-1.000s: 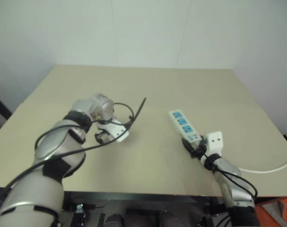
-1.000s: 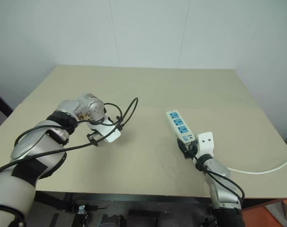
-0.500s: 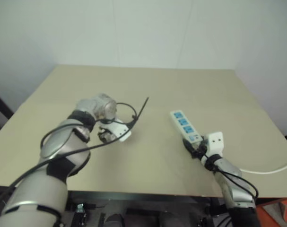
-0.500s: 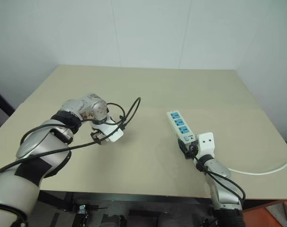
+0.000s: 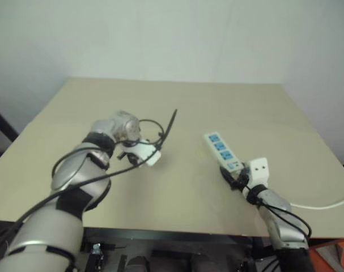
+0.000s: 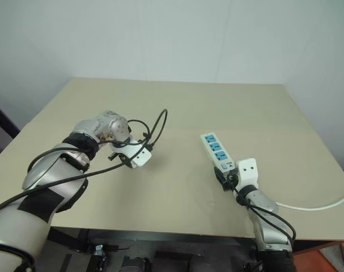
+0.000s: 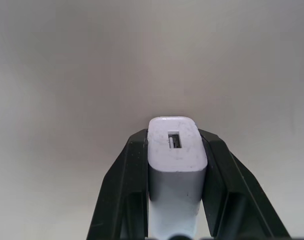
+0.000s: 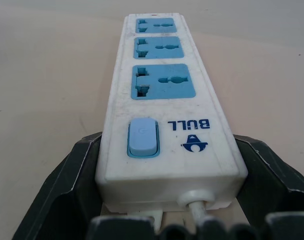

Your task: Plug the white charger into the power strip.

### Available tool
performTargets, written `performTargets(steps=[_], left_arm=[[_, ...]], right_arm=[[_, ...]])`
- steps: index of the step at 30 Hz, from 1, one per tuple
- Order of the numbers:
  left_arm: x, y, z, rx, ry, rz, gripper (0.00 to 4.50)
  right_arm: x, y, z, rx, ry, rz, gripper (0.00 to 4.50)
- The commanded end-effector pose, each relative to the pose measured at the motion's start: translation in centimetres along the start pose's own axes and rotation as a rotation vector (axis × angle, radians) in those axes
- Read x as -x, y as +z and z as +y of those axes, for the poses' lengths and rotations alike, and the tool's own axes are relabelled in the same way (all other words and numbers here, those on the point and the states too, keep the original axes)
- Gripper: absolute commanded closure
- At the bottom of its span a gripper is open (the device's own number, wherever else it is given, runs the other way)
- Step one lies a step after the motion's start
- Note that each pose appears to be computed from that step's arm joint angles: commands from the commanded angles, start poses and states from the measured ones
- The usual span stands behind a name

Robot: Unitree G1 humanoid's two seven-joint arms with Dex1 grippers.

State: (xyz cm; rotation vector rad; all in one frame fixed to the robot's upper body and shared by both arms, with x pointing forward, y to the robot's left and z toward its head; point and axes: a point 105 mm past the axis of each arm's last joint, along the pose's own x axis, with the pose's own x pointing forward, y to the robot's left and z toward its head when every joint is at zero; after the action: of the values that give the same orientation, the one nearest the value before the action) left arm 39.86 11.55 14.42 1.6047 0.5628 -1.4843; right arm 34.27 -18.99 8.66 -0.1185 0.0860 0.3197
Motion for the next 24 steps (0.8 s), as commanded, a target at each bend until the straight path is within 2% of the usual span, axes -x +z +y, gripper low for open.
performTargets(steps=[1, 4, 7, 10, 12, 15, 17, 24], left_arm=[[4.6, 1.2, 2.3, 0.059, 0.187, -0.193, 3.47], [9.3, 2.5, 3.5, 0.190, 0.364, -0.553, 3.47], [11.9, 2.3, 3.8, 0.323, 0.493, -0.826, 3.47], [12.1, 1.9, 3.8, 0.411, 0.616, -1.001, 3.47], [11.3, 1.9, 3.1, 0.469, 0.624, -1.140, 3.47], [9.3, 2.1, 1.5, 0.513, 0.616, -1.269, 3.47], [7.7, 2.4, 0.3, 0.543, 0.567, -1.275, 3.47], [5.8, 3.6, -3.6, 0.556, 0.403, -1.393, 3.47]], right_arm=[[-0.6, 0.6, 1.3, 0.040, 0.132, -0.011, 1.10], [-1.6, 1.8, 2.4, 0.065, 0.290, -0.049, 1.10], [-2.3, 3.1, 3.6, 0.110, 0.459, -0.092, 1.10], [-3.2, 4.1, 5.1, 0.200, 0.607, -0.116, 1.10], [-3.9, 4.2, 6.5, 0.296, 0.713, -0.101, 1.10], [-3.9, 4.5, 8.6, 0.332, 0.910, -0.095, 1.10], [-3.7, 4.2, 9.5, 0.355, 1.008, -0.089, 1.10], [-2.7, 2.5, 10.4, 0.399, 1.206, -0.036, 1.10]])
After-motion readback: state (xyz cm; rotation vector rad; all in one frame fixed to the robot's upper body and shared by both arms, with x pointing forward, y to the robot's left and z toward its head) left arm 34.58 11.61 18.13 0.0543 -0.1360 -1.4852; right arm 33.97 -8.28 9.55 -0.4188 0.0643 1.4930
